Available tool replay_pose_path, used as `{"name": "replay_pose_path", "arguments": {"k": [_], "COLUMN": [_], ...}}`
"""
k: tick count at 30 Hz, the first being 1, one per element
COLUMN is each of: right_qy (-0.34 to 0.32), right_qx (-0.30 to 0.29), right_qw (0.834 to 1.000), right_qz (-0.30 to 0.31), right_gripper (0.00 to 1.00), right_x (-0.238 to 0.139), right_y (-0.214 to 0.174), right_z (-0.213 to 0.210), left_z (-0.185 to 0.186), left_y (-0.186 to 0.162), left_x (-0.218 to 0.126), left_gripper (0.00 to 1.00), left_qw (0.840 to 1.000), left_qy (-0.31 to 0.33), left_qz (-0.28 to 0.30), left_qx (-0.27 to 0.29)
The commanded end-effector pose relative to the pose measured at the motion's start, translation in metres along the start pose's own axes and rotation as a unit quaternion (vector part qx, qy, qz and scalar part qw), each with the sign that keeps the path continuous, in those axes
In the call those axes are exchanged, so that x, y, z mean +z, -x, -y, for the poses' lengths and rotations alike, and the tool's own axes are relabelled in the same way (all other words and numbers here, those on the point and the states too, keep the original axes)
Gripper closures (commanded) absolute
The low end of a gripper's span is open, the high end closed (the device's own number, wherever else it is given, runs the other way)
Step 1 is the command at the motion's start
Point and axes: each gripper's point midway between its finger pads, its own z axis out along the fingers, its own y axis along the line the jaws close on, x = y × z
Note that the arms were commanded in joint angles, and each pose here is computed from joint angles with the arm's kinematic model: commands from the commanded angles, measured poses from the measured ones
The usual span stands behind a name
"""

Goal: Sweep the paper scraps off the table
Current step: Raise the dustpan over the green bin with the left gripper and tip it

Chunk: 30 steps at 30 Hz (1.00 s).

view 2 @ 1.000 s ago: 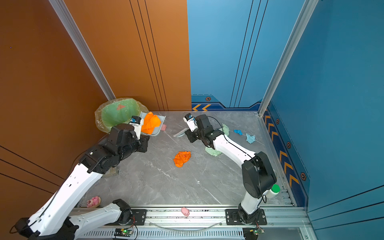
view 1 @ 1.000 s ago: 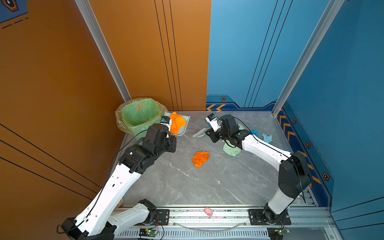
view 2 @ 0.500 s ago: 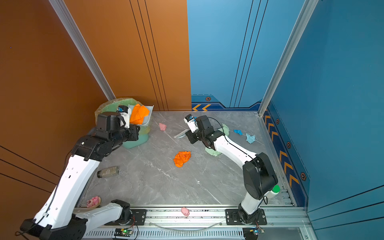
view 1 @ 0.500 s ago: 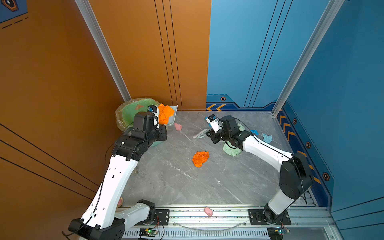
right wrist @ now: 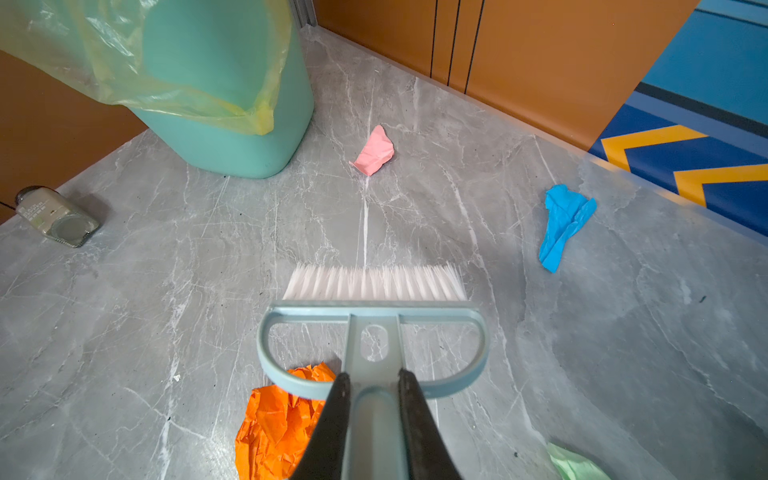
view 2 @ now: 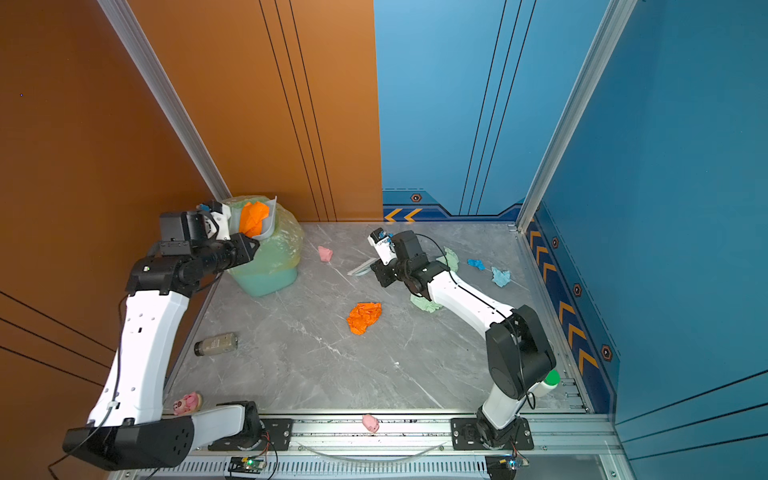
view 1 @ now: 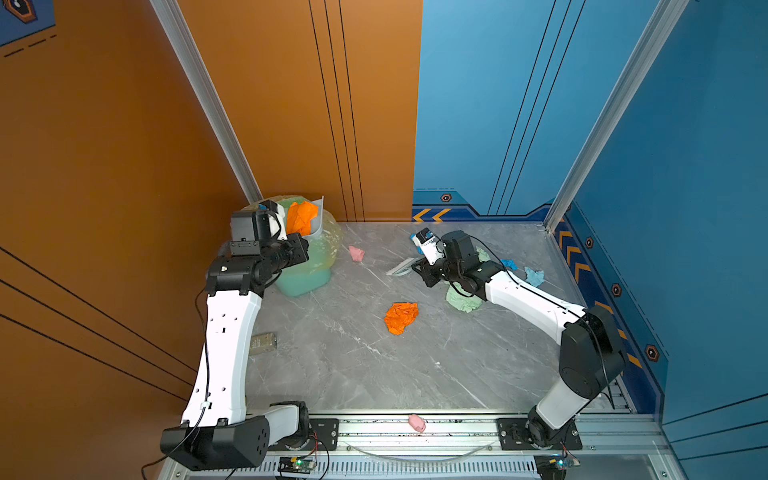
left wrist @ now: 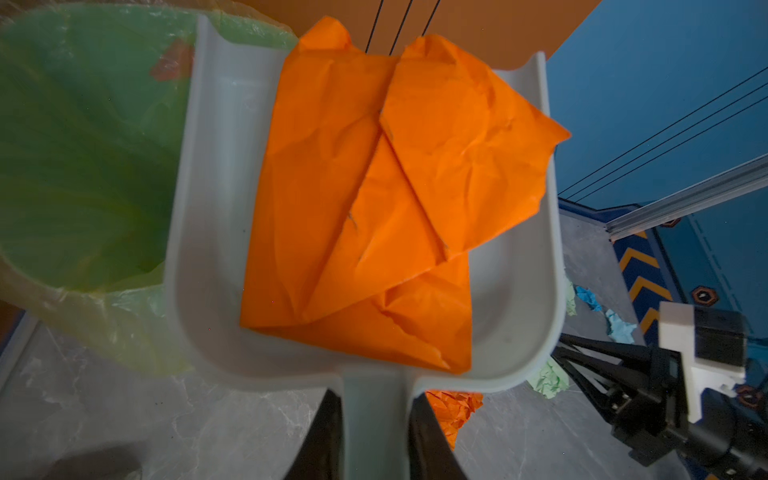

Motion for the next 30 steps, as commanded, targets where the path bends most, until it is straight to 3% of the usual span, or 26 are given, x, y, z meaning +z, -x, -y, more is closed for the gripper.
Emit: {"name": "replay_pose_path", "arguments": {"k": [1,5,11,21,30], "right_qy": [-0.005,-0.005,-0.006,-0.005,-0.003], "right_qx": [0.002,0.002,0.001,0.001,0.000], "right_qw": [1.000,1.000,1.000,1.000,1.000], "right_qz": [0.018,0.019,0.021,0.021,0.019], "right_gripper": [1.00,1.00,1.00,1.00,1.00], "right_x": [-0.009,-0.009,-0.011,-0.012,-0.012], "right_y": [0.010,0.011,0.013,0.013,0.012], "right_z": [0.002,0.002,0.002,0.002,0.001], "left_z": [0.016,0.024,0.029,0.026,0.016], "left_y": [0.016,0.028,0.045,0.059,0.069], "left_x": [-0.007,-0.003,0.006,0.002,0.004], "left_gripper": [1.00,1.00,1.00,1.00,1.00], "left_qw": [0.995,0.981,0.945,0.930,0.890], "left_qy": [-0.083,-0.164,-0.268,-0.294,-0.347], "left_qz": [0.013,0.020,0.031,0.046,0.051], "left_qx": [-0.052,-0.101,-0.182,-0.214,-0.291]}}
